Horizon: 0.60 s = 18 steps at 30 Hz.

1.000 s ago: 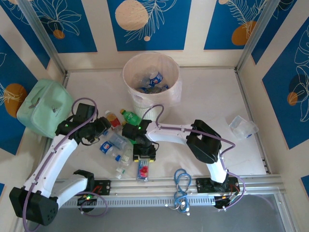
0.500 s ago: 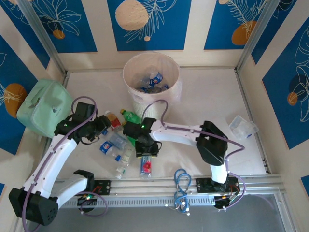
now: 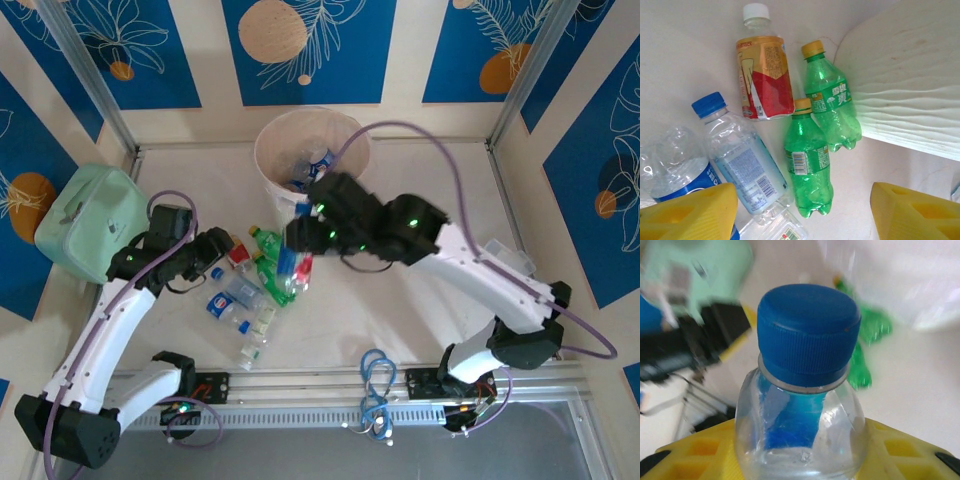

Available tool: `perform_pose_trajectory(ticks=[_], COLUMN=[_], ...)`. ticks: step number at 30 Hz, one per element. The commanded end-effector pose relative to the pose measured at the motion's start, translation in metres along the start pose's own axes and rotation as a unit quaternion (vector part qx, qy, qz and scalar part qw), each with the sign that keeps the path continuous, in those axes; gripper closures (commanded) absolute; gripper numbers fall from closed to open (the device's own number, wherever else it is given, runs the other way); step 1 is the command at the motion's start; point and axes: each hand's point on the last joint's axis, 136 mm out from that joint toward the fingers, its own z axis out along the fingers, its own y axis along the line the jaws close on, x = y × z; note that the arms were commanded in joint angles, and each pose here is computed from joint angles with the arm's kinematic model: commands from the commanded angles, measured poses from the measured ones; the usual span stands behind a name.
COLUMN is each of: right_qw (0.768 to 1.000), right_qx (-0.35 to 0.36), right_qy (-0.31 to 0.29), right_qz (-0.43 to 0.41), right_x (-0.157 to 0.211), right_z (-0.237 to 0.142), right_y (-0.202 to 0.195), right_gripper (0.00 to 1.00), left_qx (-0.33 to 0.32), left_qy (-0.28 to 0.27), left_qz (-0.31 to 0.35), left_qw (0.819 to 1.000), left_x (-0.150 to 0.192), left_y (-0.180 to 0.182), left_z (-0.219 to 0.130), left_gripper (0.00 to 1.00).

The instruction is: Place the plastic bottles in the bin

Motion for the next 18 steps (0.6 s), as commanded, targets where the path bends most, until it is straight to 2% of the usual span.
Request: perform_pose_trajectory(ticks=[1, 4, 7, 13, 18], right_qw=[0.996, 0.990, 0.986, 0.986, 0.989], right_qx=[-0.004, -0.012, -0.015, 0.008, 0.029], right_qy=[-0.084, -0.141, -0.168, -0.164, -0.146], right_qz=[-0.022, -0.007, 0.015, 0.027, 0.013], right_x=[-0.055, -0.103, -0.143, -0.192, -0.207], right_z=[-0.034, -0.051, -0.052, -0.016, 0.018], right_y=[-0.009, -0.017, -0.030, -0.058, -0.071], right_gripper=[0.60, 0.58, 0.58, 0.58, 0.58], left_qx=[0.032, 0.034, 0.033, 0.033, 0.029], left_qy=[-0.001, 0.009, 0.018, 0.029, 0.035], left_qz=[0.015, 0.022, 0.025, 0.033, 0.039], left_qw=[0.999, 0.999, 0.999, 0.998, 0.998], left_x=[-0.003, 0.003, 0.008, 0.017, 0.020], left_y=[-0.013, -0.012, -0.011, -0.011, -0.009], left_z=[-0.006, -0.002, 0.002, 0.007, 0.009], left_gripper=[0.31, 0.31, 0.32, 0.32, 0.32])
